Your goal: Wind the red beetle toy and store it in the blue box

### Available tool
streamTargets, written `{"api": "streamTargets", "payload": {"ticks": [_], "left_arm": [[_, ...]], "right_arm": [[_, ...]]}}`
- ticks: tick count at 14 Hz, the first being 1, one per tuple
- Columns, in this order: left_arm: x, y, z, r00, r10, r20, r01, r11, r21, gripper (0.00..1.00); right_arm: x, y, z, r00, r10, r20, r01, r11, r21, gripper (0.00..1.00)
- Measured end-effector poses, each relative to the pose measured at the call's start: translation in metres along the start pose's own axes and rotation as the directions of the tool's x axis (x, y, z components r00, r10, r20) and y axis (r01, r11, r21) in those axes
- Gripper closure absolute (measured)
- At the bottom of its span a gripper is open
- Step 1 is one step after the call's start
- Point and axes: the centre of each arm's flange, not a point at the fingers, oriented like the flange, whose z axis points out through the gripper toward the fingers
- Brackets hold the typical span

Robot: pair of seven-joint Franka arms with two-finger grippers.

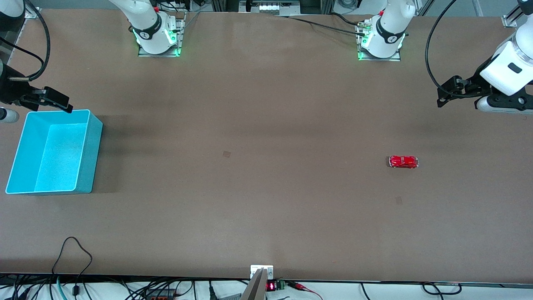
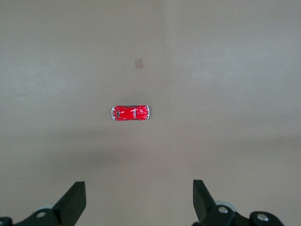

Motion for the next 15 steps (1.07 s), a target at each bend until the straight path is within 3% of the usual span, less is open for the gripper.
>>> {"api": "streamTargets", "payload": {"ticks": [9,15], "left_arm": [[-0.001,-0.001,0.001,1.000,-0.002,0.008,0.002,1.000,0.000,0.00],[-0.016,-0.001,0.008,0.991,-0.001,0.137,0.001,1.000,0.004,0.00]], "right_arm": [[-0.002,0.002,-0.004,1.000,0.003,-0.007,-0.003,1.000,0.001,0.00],[-0.002,0.002,-0.004,1.000,0.003,-0.007,-0.003,1.000,0.001,0.00]]}}
